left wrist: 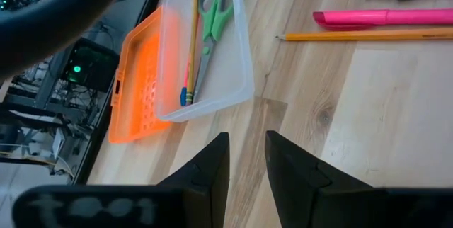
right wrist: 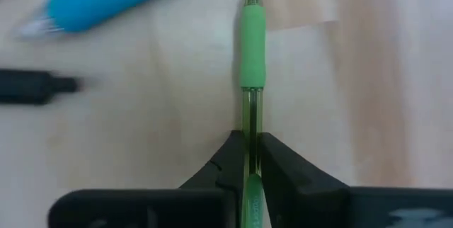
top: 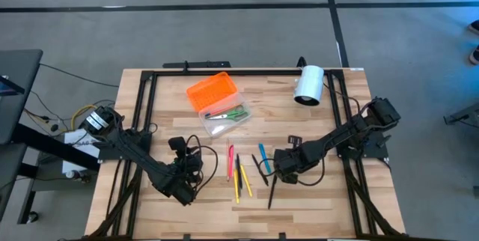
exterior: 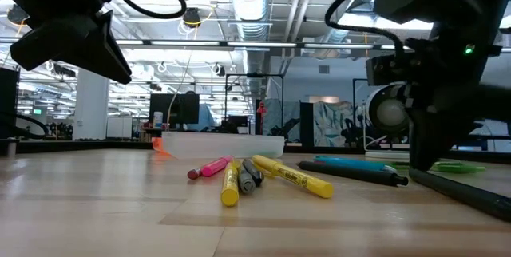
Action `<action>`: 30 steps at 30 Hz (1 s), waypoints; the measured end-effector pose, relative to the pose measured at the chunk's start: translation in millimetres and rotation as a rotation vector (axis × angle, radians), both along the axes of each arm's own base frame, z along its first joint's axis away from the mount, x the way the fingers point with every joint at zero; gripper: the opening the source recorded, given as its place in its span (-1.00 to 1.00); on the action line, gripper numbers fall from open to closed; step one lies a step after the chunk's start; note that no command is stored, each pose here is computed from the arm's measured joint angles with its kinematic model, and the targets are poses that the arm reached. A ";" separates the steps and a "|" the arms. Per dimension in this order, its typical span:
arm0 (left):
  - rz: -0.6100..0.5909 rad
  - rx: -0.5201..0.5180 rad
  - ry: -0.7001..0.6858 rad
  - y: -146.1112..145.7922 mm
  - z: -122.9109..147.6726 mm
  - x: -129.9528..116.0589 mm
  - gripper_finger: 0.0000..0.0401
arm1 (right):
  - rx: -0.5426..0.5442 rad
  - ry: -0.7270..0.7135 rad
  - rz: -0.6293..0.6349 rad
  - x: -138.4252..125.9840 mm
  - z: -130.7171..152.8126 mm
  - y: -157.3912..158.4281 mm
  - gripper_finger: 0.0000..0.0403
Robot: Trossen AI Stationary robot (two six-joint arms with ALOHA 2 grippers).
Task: Pick & place school supplies into a supply box
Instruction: Put the green pen into the supply box
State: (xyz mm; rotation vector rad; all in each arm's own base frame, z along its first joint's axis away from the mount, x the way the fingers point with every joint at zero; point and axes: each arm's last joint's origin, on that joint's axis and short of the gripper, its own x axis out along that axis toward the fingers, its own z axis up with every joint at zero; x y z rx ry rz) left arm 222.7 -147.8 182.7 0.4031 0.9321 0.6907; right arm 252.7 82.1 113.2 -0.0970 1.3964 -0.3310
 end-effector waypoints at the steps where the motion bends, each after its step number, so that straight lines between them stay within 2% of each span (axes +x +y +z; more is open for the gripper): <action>1: 0.001 -0.001 -0.001 0.0 0.0 0.0 -0.58 | -0.017 0.000 -0.001 -0.4 -0.5 -0.8 -0.92; 4: 0.002 -0.002 -0.005 -0.4 0.0 -0.3 -0.58 | -0.059 -0.002 -0.006 -1.0 -1.5 -2.9 -0.97; 25: 0.004 -0.007 -0.013 -1.6 0.0 -1.1 -0.58 | -0.341 -0.095 -0.036 -10.0 -5.2 1.4 -0.99; 30: 0.004 -0.007 -0.013 -1.6 0.0 -1.1 -0.58 | -0.372 -0.123 -0.049 -10.4 -3.8 2.7 -0.99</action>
